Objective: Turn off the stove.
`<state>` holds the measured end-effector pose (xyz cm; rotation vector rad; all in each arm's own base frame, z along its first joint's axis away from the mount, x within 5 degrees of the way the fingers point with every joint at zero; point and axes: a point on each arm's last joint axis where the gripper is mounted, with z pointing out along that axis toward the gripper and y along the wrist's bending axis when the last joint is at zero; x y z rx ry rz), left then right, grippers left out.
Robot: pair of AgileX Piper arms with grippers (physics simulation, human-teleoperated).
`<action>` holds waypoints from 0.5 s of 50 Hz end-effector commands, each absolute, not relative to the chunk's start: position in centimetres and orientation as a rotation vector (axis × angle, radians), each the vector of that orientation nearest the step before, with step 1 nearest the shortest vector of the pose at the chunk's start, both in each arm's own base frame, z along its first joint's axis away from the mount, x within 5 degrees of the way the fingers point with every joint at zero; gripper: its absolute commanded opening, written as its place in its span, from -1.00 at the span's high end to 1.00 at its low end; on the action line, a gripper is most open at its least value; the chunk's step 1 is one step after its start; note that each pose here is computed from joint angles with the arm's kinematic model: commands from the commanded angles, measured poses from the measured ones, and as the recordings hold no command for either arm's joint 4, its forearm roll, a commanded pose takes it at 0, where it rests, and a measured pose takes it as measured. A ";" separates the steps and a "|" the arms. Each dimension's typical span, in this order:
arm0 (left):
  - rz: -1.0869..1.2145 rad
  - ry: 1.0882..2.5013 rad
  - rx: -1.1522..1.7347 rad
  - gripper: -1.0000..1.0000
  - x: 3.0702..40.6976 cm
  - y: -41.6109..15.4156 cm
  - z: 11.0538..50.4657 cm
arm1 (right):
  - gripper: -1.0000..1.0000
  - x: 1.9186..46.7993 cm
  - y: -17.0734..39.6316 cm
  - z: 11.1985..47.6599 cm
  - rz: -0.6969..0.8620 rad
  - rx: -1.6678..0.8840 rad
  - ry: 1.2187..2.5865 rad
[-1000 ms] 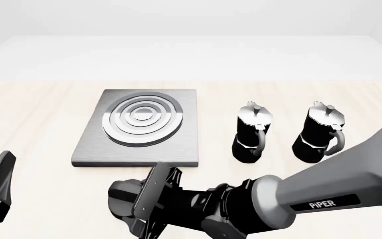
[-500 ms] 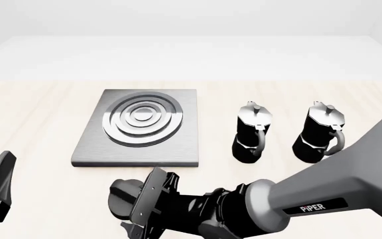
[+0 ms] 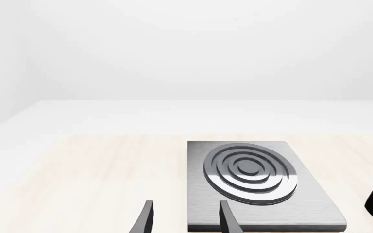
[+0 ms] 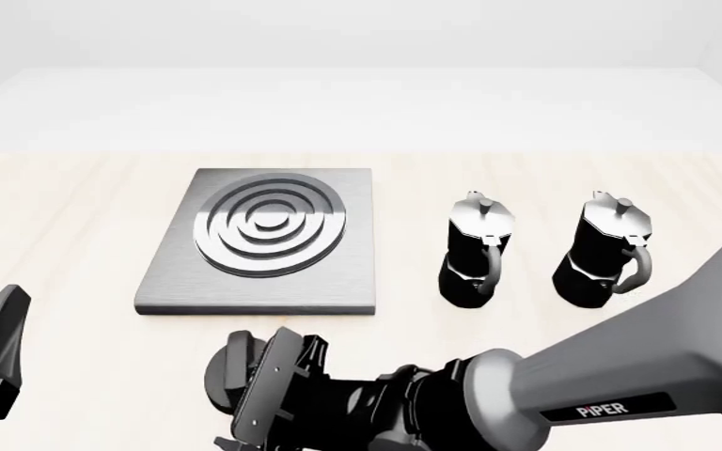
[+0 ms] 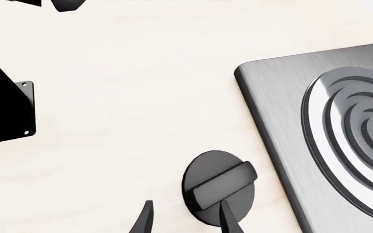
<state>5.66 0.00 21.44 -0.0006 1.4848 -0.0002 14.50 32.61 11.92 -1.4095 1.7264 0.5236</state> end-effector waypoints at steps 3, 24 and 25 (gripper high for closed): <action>0.000 1.485 -0.001 -1.00 5.7 0.0 21.4 | -1.00 14.3 33.4 12.0 0.531 -1.426 1.711; 0.000 1.485 -0.001 -1.00 5.7 0.0 21.4 | -1.00 14.1 34.3 12.3 0.542 -1.434 1.697; 0.000 1.485 0.000 -1.00 5.7 0.0 21.4 | -1.00 14.1 34.3 12.3 0.542 -1.434 1.696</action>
